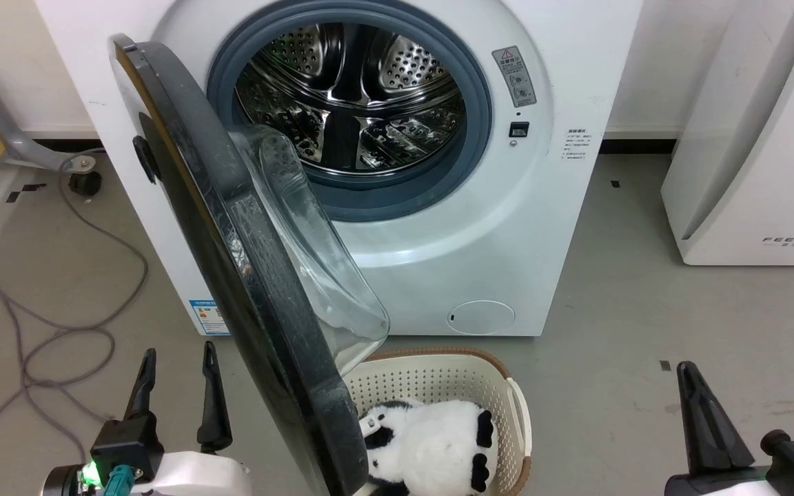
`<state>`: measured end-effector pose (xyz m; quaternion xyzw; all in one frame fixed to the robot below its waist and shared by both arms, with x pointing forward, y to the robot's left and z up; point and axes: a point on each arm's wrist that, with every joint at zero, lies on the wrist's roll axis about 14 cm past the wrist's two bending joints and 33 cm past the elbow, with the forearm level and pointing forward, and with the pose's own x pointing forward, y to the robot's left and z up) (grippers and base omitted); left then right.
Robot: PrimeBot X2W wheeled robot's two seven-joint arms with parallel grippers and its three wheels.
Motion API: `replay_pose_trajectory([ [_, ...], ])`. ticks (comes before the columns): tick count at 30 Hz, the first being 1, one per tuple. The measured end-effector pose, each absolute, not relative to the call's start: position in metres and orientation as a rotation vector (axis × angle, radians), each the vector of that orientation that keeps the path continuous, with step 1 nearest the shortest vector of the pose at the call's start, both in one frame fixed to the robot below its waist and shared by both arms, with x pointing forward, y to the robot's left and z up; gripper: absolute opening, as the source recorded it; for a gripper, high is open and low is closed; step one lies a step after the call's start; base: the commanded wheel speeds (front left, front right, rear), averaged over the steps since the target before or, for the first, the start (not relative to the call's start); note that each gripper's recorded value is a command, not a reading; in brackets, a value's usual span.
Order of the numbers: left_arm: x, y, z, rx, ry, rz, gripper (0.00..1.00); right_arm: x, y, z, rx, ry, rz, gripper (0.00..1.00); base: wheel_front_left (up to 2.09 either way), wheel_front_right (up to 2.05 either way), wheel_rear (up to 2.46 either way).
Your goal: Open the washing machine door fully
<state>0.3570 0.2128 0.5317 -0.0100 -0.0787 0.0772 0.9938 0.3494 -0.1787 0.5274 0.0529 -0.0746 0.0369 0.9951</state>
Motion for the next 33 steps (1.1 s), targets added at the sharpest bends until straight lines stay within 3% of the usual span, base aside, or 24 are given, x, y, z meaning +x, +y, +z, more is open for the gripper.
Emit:
replay_pose_trajectory([
  [1,0.357,0.213,0.532,-0.020,-0.158,0.156,1.00,0.350,-0.179,0.527,0.104,-0.149,0.073,0.66,0.00,0.00,0.00],
  [2,0.357,0.213,0.532,-0.020,-0.158,0.156,1.00,0.350,-0.179,0.527,0.101,-0.148,0.071,1.00,0.00,0.00,0.00],
  [12,0.356,0.215,0.532,-0.020,-0.159,0.161,1.00,0.349,-0.183,0.525,0.108,-0.144,0.059,1.00,0.00,0.00,0.00],
  [13,0.356,0.216,0.533,-0.019,-0.162,0.167,0.92,0.348,-0.183,0.525,0.109,-0.144,0.059,1.00,0.00,0.00,0.00],
  [14,0.356,0.218,0.535,-0.013,-0.169,0.176,0.13,0.348,-0.183,0.525,0.109,-0.144,0.059,1.00,0.00,0.00,0.00],
  [15,0.355,0.220,0.538,-0.009,-0.178,0.181,0.00,0.348,-0.183,0.525,0.110,-0.144,0.059,1.00,0.00,0.00,0.00],
  [25,0.351,0.237,0.593,0.038,-0.347,0.225,0.00,0.350,-0.179,0.528,0.108,-0.150,0.070,1.00,0.00,0.00,0.00],
  [33,0.339,0.212,0.661,0.061,-0.565,0.146,0.00,0.351,-0.178,0.531,0.108,-0.162,0.076,1.00,0.00,0.00,0.00],
])
